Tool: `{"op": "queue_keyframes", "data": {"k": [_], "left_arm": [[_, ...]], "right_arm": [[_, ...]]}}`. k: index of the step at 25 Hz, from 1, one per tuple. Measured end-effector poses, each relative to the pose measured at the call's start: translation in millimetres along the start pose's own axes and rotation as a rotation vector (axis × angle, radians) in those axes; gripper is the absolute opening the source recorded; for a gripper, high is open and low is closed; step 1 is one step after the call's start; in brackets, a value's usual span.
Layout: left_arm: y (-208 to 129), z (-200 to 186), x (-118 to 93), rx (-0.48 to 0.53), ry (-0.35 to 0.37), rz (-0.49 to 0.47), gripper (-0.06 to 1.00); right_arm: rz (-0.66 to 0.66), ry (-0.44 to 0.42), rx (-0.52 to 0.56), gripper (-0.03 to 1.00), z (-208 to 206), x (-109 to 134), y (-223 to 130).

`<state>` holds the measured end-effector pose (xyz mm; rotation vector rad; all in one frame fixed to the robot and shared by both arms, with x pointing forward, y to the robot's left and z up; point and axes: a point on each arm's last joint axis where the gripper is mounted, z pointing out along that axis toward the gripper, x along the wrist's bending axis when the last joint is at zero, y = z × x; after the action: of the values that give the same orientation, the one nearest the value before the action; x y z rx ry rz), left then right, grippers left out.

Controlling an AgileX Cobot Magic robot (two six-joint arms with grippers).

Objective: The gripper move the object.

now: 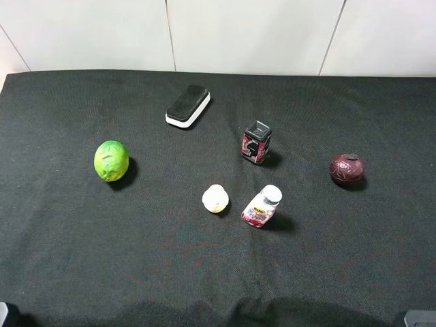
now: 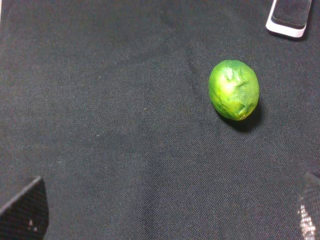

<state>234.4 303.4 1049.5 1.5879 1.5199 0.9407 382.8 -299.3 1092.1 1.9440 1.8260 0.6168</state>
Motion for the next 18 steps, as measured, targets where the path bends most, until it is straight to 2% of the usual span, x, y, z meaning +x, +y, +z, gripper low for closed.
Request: {"op": "queue_keyframes", "data": {"k": [11, 18], "left_arm": [[0.0, 0.0, 0.0, 0.0, 0.0, 0.0, 0.98], [0.0, 0.0, 0.0, 0.0, 0.0, 0.0, 0.98]], "right_arm": [[0.036, 0.039, 0.14, 0.69, 42.9, 6.7, 59.9], [0.073, 0.074, 0.25, 0.69, 76.6, 11.1, 75.1]]}}
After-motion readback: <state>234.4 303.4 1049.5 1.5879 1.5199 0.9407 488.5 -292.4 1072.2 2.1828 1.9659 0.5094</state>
